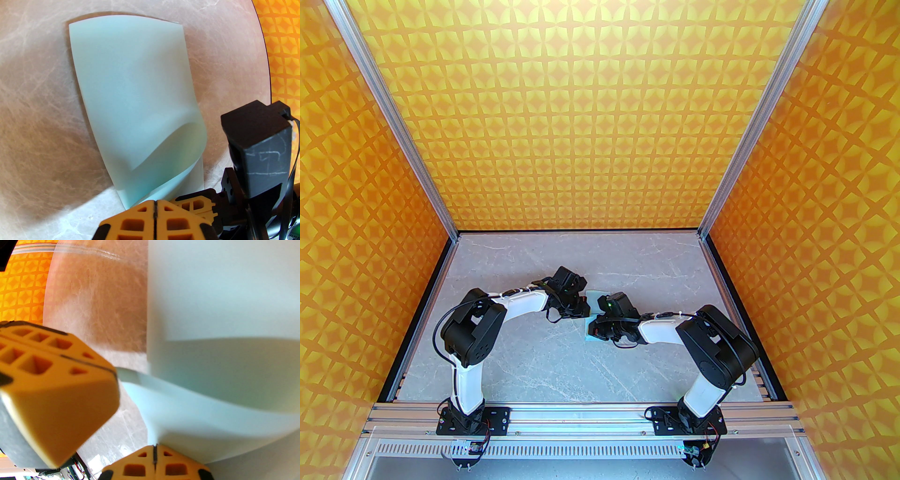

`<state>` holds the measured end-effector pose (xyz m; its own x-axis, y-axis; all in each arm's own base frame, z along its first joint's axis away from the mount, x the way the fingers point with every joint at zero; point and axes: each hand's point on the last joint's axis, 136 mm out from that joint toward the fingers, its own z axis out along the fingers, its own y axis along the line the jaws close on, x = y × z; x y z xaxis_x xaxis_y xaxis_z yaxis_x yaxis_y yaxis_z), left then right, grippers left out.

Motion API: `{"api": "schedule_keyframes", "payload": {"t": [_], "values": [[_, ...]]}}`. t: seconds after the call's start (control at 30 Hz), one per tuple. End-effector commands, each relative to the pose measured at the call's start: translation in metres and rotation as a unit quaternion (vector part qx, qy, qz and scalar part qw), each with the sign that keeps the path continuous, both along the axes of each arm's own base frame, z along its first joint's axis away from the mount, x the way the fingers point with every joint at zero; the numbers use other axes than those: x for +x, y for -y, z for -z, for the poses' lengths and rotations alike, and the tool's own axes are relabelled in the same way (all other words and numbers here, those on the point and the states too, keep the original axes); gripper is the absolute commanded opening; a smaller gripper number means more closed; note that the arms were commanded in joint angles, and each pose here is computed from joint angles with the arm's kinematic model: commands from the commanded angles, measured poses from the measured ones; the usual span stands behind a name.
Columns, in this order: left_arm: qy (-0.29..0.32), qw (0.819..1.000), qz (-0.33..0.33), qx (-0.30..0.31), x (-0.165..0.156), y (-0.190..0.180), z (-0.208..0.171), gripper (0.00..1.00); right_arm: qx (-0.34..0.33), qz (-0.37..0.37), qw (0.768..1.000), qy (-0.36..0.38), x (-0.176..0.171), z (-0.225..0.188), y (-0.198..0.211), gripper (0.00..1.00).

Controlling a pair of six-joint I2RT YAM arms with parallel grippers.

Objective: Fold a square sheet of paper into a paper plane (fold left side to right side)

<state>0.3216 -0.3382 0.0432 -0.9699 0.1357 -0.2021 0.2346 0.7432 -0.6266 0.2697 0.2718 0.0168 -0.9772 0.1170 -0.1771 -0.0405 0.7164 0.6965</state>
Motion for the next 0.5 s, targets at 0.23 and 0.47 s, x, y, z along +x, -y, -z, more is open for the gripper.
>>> {"api": "schedule_keyframes", "payload": {"t": [0.23,0.47], "values": [[-0.031,0.999,-0.004,0.015,0.000,0.003,0.028,0.07,-0.019,-0.002,1.000,-0.007,-0.005,0.011,0.005,0.02],[-0.051,0.997,-0.009,0.056,-0.006,-0.006,0.049,0.04,-0.013,-0.007,1.000,0.003,-0.004,0.003,0.003,0.02]]}}
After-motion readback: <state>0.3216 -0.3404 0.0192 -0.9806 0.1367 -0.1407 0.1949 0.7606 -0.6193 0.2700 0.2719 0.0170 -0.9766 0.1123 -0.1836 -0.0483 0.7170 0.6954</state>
